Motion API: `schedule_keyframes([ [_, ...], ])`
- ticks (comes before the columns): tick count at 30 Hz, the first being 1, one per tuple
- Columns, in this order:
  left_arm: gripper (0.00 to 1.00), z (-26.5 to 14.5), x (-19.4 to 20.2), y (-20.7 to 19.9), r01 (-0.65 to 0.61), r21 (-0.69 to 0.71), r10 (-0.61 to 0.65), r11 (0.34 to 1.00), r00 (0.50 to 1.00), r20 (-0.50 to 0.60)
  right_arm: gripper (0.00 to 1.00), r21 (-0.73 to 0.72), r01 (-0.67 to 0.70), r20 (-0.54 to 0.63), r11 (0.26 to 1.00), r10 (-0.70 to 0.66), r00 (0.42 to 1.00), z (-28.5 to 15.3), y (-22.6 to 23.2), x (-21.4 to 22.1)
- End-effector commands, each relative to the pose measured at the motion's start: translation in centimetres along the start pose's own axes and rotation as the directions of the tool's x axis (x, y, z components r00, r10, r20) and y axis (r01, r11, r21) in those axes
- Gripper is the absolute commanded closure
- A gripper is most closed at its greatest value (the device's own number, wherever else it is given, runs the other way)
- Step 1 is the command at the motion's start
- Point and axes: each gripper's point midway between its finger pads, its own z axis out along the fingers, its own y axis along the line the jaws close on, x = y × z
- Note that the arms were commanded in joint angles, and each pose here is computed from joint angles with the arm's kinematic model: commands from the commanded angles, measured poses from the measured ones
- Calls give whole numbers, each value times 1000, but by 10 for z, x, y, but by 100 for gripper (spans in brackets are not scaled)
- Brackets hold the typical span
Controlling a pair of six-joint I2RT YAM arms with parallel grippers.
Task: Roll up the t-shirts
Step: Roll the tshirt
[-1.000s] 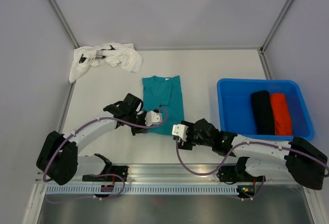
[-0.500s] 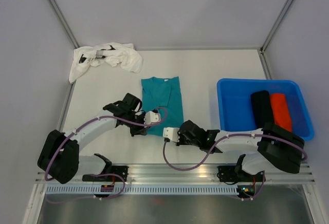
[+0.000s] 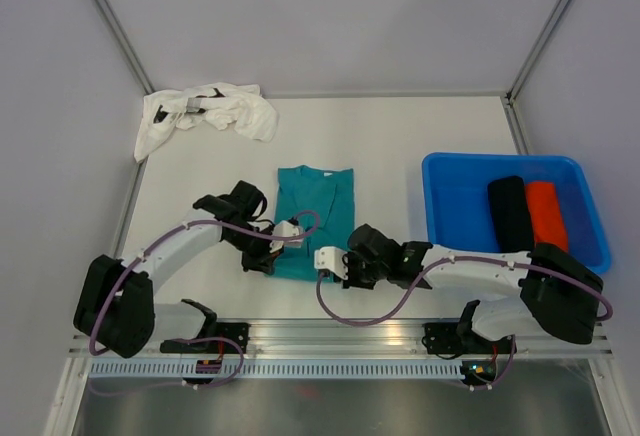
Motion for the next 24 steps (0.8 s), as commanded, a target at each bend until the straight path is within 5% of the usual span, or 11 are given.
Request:
schedule_keyframes([
  [1,98,-10,-5,-11,-44,82,42,996,999,28,92,-143,-56,53,988,64,997,-11,6,-12],
  [8,98,-4,-5,2,44,145,-47,988,999,19,94,-241,-188,51,952,206,977,-16,-15,-9],
  [11,91,-9,-15,22,78,109,-88,991,991,96,98,-267,-223,39,938,241,970,-15,-19,-7],
  [16,55,-10,-20,28,67,59,-75,996,985,156,100,-270,-273,76,923,303,950,-21,-33,-10],
  [21,37,-8,-23,26,28,-12,-25,1000,975,222,100,-274,-282,87,920,316,945,-19,-37,-12],
  [24,14,-3,-23,25,39,-22,-33,999,968,249,100,-278,-290,77,916,322,943,-17,-37,-10],
])
